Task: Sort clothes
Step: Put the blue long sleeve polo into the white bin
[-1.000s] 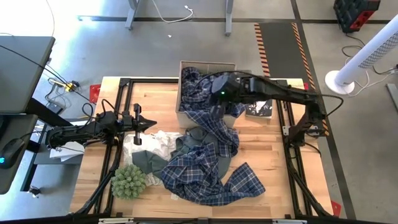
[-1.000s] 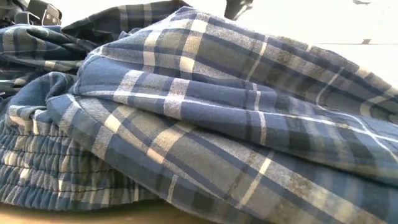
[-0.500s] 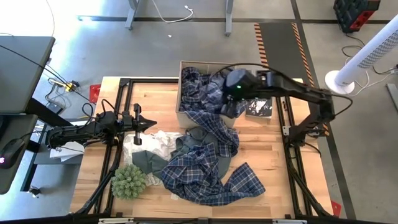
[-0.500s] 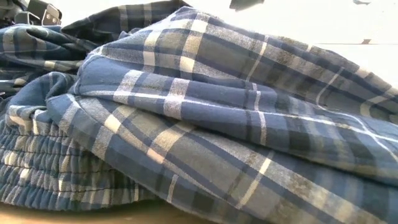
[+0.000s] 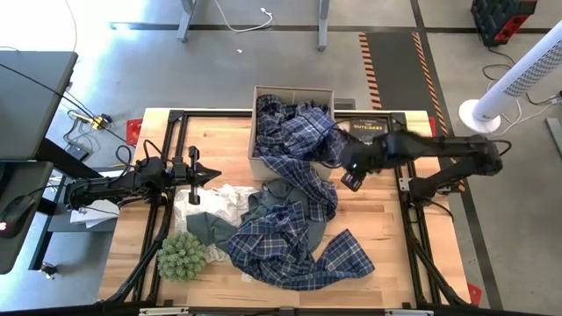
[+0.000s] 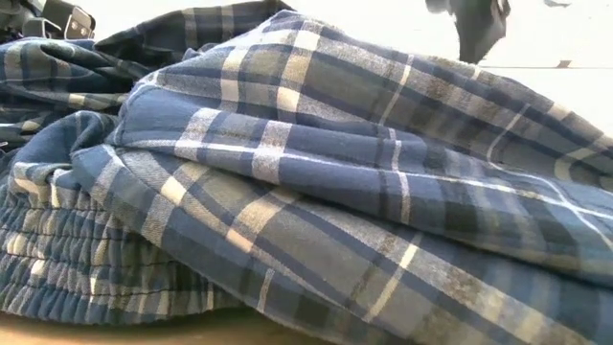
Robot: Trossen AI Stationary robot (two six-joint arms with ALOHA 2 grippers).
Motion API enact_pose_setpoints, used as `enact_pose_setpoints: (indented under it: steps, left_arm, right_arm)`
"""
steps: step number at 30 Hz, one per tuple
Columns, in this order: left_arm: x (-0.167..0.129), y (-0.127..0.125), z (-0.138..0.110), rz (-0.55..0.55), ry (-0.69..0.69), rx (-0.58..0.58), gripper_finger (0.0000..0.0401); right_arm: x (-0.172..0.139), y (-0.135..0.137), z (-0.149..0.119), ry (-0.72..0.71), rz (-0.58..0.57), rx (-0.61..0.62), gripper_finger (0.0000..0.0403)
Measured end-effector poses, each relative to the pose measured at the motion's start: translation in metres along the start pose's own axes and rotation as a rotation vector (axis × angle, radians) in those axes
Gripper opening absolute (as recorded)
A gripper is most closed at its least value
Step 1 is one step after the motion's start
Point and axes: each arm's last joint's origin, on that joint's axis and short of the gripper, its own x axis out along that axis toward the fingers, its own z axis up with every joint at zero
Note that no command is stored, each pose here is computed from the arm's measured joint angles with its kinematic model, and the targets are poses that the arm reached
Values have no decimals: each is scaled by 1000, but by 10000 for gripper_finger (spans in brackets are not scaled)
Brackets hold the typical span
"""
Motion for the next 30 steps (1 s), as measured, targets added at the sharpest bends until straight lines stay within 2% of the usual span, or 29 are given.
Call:
enact_pose_setpoints:
  steps: [3,6,11,15,20,22,26,30]
  left_arm:
    - [0,0,0,0,0,0,1]
    - [0,0,0,0,0,0,1]
    - [0,0,0,0,0,0,1]
    - [0,0,0,0,0,0,1]
    - [0,0,0,0,0,0,1]
    - [0,0,0,0,1,0,1]
    - [0,0,0,0,0,0,1]
    - [0,0,0,0,0,0,1]
  right_arm:
    - [42,-5,-21,73,-62,109,172]
    - [80,-7,-32,69,-77,185,172]
    - [112,-6,-23,-149,-40,218,172]
    - [100,-12,-3,-341,-121,236,172]
    - [53,-19,24,-574,-218,246,172]
    - [36,-19,37,-663,-188,226,172]
    - [13,-12,60,-832,-32,159,172]
    - [22,-4,78,-883,114,118,172]
